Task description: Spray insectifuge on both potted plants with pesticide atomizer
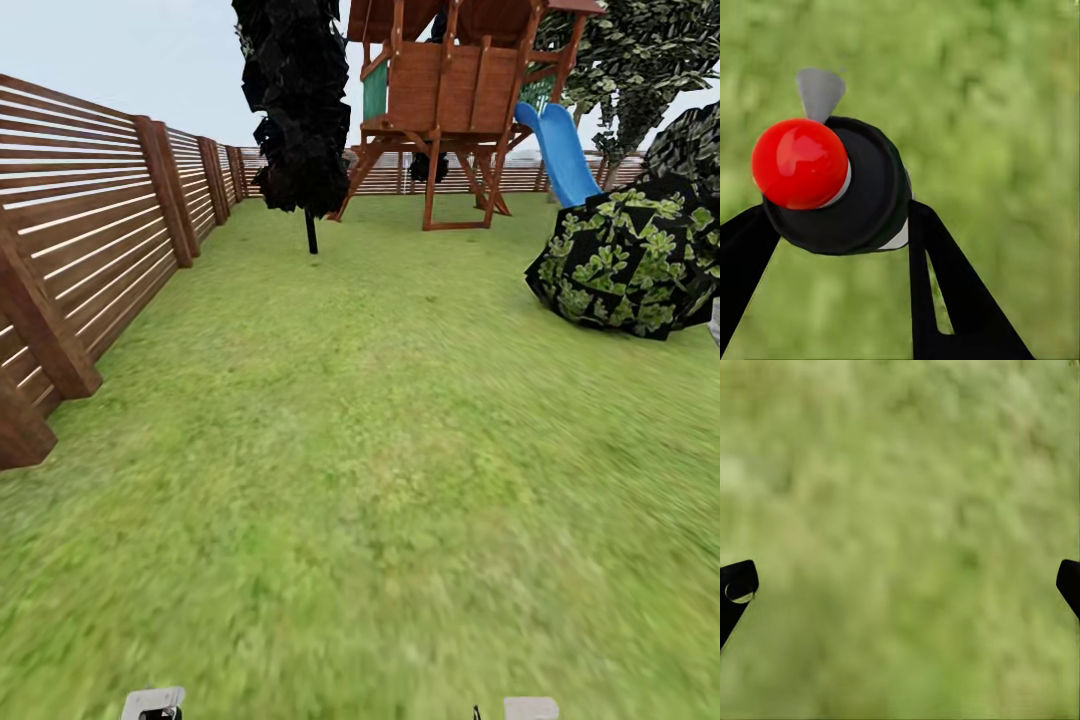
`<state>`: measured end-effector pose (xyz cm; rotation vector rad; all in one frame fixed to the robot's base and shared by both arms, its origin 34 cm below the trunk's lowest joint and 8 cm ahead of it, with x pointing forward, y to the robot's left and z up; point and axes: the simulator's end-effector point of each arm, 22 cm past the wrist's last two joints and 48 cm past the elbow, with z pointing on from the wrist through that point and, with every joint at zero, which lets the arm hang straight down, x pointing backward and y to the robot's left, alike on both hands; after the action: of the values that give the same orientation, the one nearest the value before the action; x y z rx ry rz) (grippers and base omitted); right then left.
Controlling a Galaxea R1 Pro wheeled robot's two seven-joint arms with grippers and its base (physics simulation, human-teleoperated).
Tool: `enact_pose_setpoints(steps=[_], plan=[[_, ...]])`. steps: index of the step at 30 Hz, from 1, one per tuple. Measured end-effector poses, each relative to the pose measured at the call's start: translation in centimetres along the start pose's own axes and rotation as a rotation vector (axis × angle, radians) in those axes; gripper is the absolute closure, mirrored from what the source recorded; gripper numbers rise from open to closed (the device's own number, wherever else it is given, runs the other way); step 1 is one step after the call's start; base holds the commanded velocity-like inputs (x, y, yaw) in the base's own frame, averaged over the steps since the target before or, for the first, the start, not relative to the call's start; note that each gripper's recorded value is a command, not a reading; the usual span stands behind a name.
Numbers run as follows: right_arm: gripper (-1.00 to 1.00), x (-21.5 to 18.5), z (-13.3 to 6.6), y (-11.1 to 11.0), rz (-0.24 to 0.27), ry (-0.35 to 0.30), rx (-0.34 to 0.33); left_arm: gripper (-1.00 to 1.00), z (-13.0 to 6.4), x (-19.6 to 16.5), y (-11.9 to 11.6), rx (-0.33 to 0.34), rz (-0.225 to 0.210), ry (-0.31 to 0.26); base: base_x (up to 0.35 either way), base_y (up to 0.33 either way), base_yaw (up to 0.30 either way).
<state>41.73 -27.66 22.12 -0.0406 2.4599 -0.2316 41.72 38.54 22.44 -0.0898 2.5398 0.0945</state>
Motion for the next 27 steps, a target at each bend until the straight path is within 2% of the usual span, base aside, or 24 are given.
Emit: enact_pose_setpoints(steps=[27], plan=[[-1.0,0.1,0.09,-0.91,-0.004,0.002,0.015,1.0,0.0,0.03,-0.09,0.001,-0.002,0.0,0.338,0.0,0.0]])
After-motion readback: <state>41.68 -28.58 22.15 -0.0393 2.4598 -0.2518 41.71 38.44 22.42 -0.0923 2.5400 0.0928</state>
